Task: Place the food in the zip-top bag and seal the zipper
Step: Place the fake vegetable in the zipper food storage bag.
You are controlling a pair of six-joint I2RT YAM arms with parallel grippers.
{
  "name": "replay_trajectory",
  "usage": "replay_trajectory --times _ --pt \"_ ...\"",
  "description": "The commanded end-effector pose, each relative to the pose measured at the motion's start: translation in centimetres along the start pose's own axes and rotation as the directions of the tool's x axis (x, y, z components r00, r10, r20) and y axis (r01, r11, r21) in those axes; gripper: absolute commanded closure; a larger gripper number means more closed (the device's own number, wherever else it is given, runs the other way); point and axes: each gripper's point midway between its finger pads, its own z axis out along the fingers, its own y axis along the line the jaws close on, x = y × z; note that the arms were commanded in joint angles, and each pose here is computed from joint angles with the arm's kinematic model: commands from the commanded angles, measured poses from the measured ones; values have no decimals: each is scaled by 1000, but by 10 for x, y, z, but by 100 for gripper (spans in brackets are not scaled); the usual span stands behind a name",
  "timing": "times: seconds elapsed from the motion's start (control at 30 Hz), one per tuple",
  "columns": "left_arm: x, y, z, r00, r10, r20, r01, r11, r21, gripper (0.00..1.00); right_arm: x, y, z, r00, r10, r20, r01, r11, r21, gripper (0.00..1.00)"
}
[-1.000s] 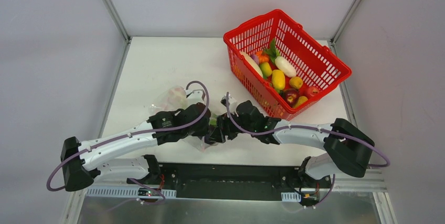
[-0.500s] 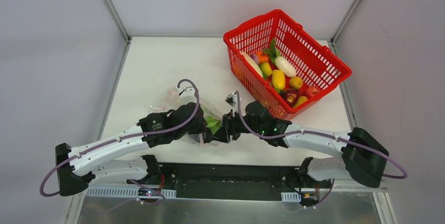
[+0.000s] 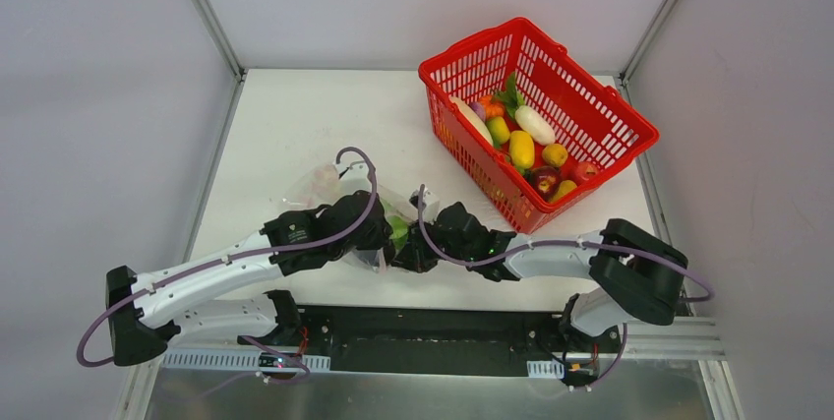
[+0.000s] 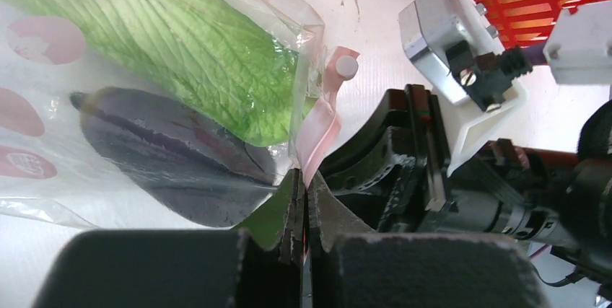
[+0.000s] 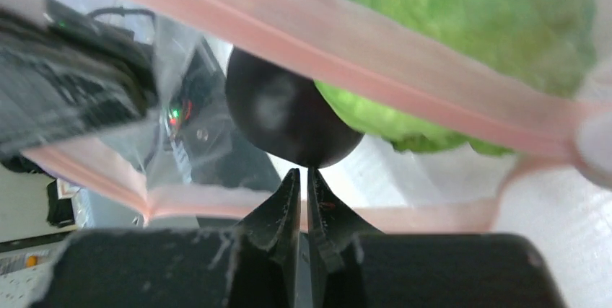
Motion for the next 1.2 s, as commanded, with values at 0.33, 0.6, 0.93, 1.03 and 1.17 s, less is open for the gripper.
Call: replay_trajectory --times 0.33,0.6,0.93,1.03,1.17 --pt "-20 -44 -12 998 -55 29 50 986 162 99 -73 36 49 941 -133 311 176 978 -116 85" --pt "-21 -37 -15 997 -54 52 44 985 166 99 -59 23 47 954 -146 263 176 980 -96 79" --pt "-26 9 -20 992 -44 117 45 999 -3 99 -61 29 -29 938 -270 220 275 961 4 65" --pt "-33 -2 -25 990 -58 132 52 997 52 99 -63 21 -56 935 -273 225 260 962 88 64" --pt "-61 -12 -49 984 -15 180 0 997 80 99 -82 34 -98 914 -256 313 228 966 124 62"
